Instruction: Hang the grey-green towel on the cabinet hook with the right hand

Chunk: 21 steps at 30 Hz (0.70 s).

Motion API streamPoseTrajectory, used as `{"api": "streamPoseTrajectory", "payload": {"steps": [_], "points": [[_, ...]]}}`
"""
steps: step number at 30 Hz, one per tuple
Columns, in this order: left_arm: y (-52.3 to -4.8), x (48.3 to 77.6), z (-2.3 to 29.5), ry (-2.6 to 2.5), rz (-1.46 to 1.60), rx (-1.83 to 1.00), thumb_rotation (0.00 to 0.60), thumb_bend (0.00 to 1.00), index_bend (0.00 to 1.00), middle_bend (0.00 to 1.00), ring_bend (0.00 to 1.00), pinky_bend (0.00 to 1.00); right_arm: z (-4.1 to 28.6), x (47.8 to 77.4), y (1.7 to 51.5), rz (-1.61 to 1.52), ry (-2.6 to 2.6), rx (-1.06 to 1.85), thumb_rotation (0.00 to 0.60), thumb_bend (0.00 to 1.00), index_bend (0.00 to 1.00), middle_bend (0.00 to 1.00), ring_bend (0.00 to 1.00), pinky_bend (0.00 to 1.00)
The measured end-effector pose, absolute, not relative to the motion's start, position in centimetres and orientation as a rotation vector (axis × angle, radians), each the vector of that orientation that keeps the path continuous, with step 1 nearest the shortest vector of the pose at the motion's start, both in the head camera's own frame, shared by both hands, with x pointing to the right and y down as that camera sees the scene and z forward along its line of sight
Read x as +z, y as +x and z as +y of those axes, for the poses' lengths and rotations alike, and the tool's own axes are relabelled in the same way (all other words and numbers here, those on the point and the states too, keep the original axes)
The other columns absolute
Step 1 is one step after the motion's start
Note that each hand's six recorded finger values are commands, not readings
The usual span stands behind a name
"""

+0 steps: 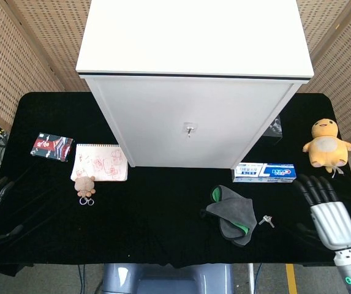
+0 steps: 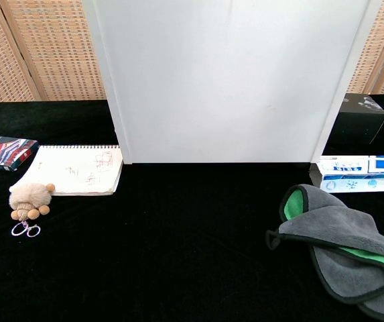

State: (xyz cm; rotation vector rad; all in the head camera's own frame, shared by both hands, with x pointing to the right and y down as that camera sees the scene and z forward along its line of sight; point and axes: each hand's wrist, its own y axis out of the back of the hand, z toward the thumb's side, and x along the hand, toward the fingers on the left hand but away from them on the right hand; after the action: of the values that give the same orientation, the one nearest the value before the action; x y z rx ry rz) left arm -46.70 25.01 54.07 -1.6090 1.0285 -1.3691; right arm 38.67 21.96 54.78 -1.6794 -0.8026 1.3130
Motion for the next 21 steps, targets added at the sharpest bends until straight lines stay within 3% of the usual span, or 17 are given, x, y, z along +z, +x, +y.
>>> {"api": "streamPoseTrajectory", "payload": {"steps": [1,3,8,16,21], "points": [[-46.7,54.1,25.0,-1.606,1.028,-1.373,0.6,0.0,0.0,0.0,0.0,0.0,21.7,55.4,37.8,-0.76,-1.72,1.287,0.6,0.0,0.03,0.77,0.8,0.91],[-46.8,54.3,24.9,-1.601,1.028,-1.383,0.6,0.0,0.0,0.0,0.0,0.0,21.3,56.4,36.5,-0.699,-1.787,1.255,0.6,0.0,0.08,0.86,0.91,0.99],[-47.2,54.9,24.5,-1.592,1.029,-1.419,0.6,0.0,0.0,0.0,0.0,0.0,20.2,59.5,33.1,-0.544,-1.958,1.204,0.6,0.0,0.14,0.92,0.97,1.0],[-47.7,56.0,23.9,-1.589,1.024,-1.469,0.6,0.0,0.0,0.0,0.0,0.0,19.1,63.1,29.8,-0.477,-2.081,1.259,0.6,0.15,0.22,0.94,0.98,1.0],[-47.7,56.3,23.9,-1.586,1.016,-1.478,0.6,0.0,0.0,0.0,0.0,0.0,19.0,64.7,28.0,-0.464,-2.098,1.293,0.6,0.19,0.25,0.95,0.98,1.0]]}}
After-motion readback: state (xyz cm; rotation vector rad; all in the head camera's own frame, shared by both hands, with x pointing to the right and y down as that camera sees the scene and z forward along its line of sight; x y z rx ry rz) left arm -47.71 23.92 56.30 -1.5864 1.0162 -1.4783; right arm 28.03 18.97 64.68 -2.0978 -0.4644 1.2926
